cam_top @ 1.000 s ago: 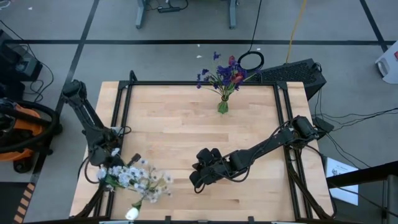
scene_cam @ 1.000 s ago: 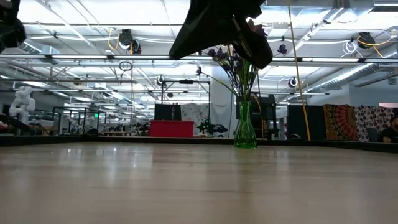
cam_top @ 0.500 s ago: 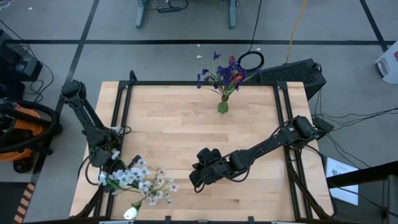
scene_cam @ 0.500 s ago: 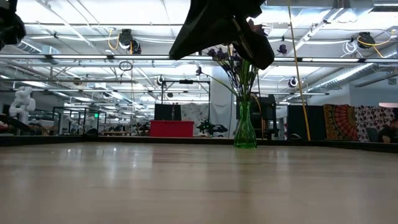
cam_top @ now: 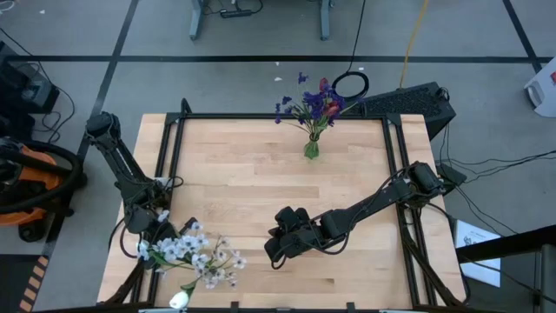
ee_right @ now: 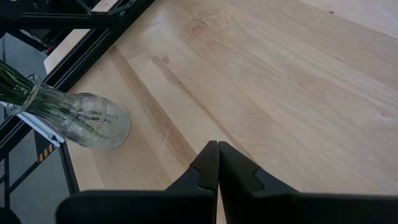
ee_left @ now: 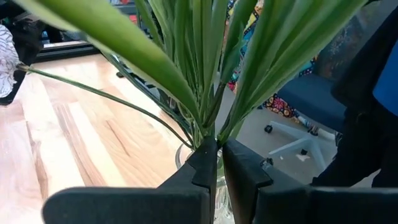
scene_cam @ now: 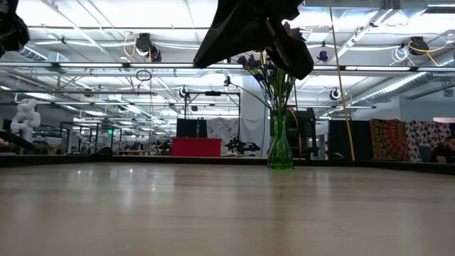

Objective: Sort flowers into vase by color
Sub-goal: Put the white flowers into the transparent flower vase

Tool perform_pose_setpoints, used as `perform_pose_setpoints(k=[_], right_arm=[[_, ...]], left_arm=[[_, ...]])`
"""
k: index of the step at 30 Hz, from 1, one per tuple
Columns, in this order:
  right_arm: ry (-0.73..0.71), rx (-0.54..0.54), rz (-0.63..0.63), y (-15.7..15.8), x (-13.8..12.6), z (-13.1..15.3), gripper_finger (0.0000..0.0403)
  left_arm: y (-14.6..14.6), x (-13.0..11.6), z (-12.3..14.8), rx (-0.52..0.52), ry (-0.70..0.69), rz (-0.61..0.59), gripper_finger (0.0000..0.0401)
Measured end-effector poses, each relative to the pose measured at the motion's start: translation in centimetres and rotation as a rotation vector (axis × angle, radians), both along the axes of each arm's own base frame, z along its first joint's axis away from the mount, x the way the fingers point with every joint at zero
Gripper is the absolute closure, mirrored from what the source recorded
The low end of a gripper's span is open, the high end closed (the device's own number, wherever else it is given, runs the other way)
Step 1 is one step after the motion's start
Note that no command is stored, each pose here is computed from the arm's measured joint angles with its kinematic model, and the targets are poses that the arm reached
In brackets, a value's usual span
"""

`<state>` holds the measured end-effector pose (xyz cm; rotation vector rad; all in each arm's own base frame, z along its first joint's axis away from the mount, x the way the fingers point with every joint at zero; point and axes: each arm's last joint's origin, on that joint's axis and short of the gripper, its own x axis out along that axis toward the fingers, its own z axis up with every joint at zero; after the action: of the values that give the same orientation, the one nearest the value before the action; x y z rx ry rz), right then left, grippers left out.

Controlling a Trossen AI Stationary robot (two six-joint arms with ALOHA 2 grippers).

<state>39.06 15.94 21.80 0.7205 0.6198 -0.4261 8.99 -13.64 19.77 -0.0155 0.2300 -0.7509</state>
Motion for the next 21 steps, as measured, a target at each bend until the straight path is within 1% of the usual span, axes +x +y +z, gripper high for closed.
perform_pose_setpoints(k=[8,11,17,19,21], right_arm=[[0.0,0.0,0.0,0.0,0.0,0.0,0.0403],[0.0,0.0,0.0,0.0,0.0,0.0,0.0403],[0.0,0.0,0.0,0.0,0.0,0.0,0.0403],[0.0,0.0,0.0,0.0,0.0,0.0,0.0403],[0.0,0.0,0.0,0.0,-0.01,0.01,0.0403]], left_arm=[[0.0,0.0,0.01,-0.036,0.034,0.009,0.0365],[0.0,-0.01,0.01,-0.045,0.043,0.01,0.0342],[-0.01,0.0,0.03,-0.055,0.052,0.013,0.0276],[0.0,0.0,0.03,-0.053,0.05,0.013,0.0264],[0.06,-0.04,0.04,-0.05,0.05,0.013,0.0261]])
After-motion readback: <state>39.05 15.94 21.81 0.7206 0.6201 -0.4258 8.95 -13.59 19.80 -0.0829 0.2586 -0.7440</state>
